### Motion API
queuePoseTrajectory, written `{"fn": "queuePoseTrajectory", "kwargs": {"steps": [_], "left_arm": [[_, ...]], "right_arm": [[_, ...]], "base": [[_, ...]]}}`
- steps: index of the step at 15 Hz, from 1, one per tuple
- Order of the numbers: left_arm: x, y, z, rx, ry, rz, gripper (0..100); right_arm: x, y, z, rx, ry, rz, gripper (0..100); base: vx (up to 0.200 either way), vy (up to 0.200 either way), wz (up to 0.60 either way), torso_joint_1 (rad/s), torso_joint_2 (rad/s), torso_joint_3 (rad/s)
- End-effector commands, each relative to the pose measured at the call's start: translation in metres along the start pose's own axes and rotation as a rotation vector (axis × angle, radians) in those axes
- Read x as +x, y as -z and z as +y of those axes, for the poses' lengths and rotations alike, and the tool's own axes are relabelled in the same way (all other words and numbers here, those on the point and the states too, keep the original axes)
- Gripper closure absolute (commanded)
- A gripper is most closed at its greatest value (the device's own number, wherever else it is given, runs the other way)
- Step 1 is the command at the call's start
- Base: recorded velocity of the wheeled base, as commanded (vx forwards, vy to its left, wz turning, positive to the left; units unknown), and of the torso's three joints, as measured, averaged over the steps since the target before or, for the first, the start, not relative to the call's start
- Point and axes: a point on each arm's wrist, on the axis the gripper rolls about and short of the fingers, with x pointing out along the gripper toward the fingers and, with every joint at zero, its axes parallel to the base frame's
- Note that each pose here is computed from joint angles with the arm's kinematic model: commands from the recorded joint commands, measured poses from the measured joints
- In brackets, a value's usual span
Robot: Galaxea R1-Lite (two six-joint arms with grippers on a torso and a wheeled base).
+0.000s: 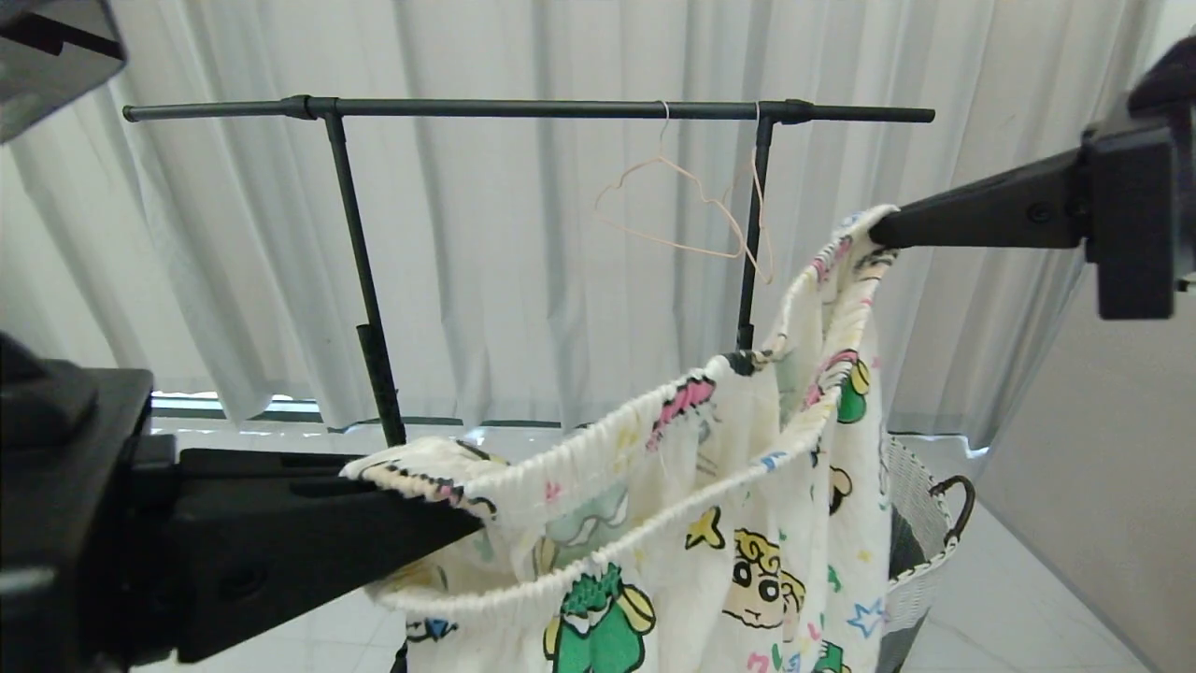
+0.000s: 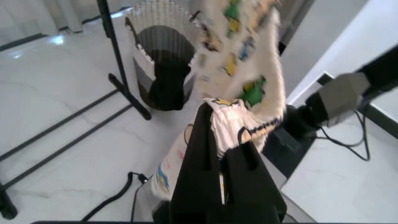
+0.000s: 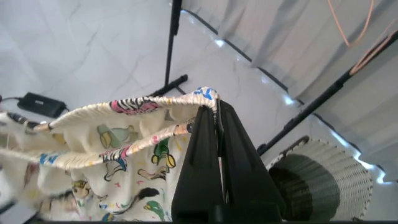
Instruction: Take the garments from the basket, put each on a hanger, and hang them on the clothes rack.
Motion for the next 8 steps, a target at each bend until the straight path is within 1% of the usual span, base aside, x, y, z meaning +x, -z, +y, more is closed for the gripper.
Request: {"fn": "queuePoseTrajectory", "kwargs": {"steps": [1,3,4,5,6,8], "left_arm": [[-0.009,0.002,-0.001,0.005,0.027,-0.014,100],[-0.007,0.004,-0.001,0.015,0.015,-0.002,100],[-0.004,0.008,0.001,0.03,-0.008,0.007,100],[0.0,0.01,0.006,0.063,-0.06,0.013,100],[0.005,0.011,0.016,0.096,-0.134,0.021,100],[0.015,0.005,0.032,0.164,-0.235,0.033,100]], "right_arm": [[0.029,-0.005,0.003,-0.004,0.0,0.03,100],[0.026,-0.002,-0.002,0.004,0.021,0.038,100],[0.02,-0.001,-0.006,0.01,0.035,0.034,100],[0.012,0.003,-0.011,0.016,0.054,0.037,100],[0.001,0.011,-0.015,0.021,0.069,0.047,100],[-0.024,0.032,-0.019,0.023,0.083,0.087,100]], "base": [[0.0,0.0,0.0,0.0,0.0,0.0],[0.0,0.0,0.0,0.0,0.0,0.0],[0.0,0.0,0.0,0.0,0.0,0.0],[0.0,0.0,0.0,0.0,0.0,0.0],[0.0,0.0,0.0,0.0,0.0,0.0],[0.0,0.0,0.0,0.0,0.0,0.0]]}}
